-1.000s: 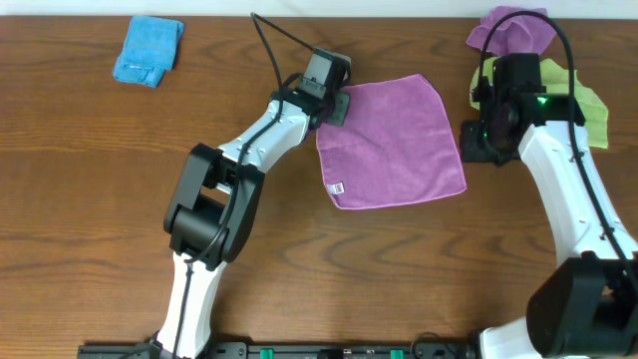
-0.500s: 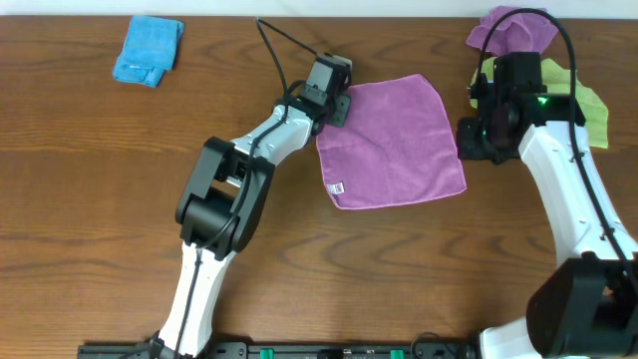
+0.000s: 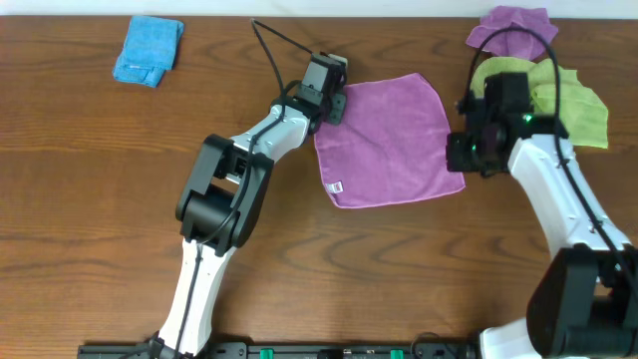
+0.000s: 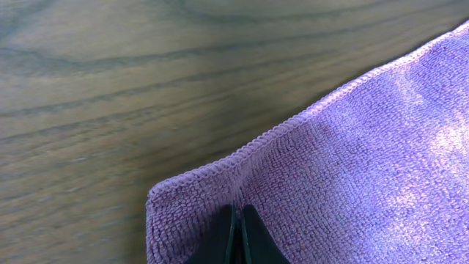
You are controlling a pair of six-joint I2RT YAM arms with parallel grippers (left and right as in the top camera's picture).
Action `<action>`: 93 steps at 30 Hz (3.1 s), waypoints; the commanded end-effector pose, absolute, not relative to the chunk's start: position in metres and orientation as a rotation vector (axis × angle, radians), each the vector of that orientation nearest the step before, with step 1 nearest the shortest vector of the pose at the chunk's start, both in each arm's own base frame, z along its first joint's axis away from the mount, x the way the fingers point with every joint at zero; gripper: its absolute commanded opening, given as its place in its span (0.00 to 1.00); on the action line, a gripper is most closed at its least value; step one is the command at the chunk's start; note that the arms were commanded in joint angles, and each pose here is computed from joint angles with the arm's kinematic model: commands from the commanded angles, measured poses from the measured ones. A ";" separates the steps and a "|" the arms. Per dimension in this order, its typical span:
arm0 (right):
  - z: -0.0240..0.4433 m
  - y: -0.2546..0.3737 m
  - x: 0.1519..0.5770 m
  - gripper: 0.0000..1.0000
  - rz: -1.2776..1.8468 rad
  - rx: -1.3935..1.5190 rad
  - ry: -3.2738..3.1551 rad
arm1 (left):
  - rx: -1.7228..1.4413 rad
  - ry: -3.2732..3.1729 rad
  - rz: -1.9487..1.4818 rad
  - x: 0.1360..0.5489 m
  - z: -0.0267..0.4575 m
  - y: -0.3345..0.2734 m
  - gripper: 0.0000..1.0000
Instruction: Fold the cloth
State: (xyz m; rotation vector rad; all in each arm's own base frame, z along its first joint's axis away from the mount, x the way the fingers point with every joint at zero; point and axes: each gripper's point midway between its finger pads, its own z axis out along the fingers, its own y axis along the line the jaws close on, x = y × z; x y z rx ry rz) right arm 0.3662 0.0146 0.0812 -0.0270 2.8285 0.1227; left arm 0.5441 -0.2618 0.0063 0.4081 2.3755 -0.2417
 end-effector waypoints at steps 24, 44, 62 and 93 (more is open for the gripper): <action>-0.008 0.048 0.371 0.01 0.180 -0.053 2.849 | 0.384 2.412 -0.255 0.555 -0.012 -0.235 0.06; -0.014 0.124 0.326 0.02 0.274 -0.240 2.968 | 0.424 2.401 -0.173 0.570 -0.013 -0.193 0.06; -0.017 0.093 0.326 0.01 0.116 -0.166 2.998 | 0.539 2.522 -0.490 0.523 -0.026 -0.236 0.06; -0.001 0.070 0.326 0.01 0.190 -0.031 3.002 | 0.391 2.327 -0.290 0.563 0.106 -0.199 0.06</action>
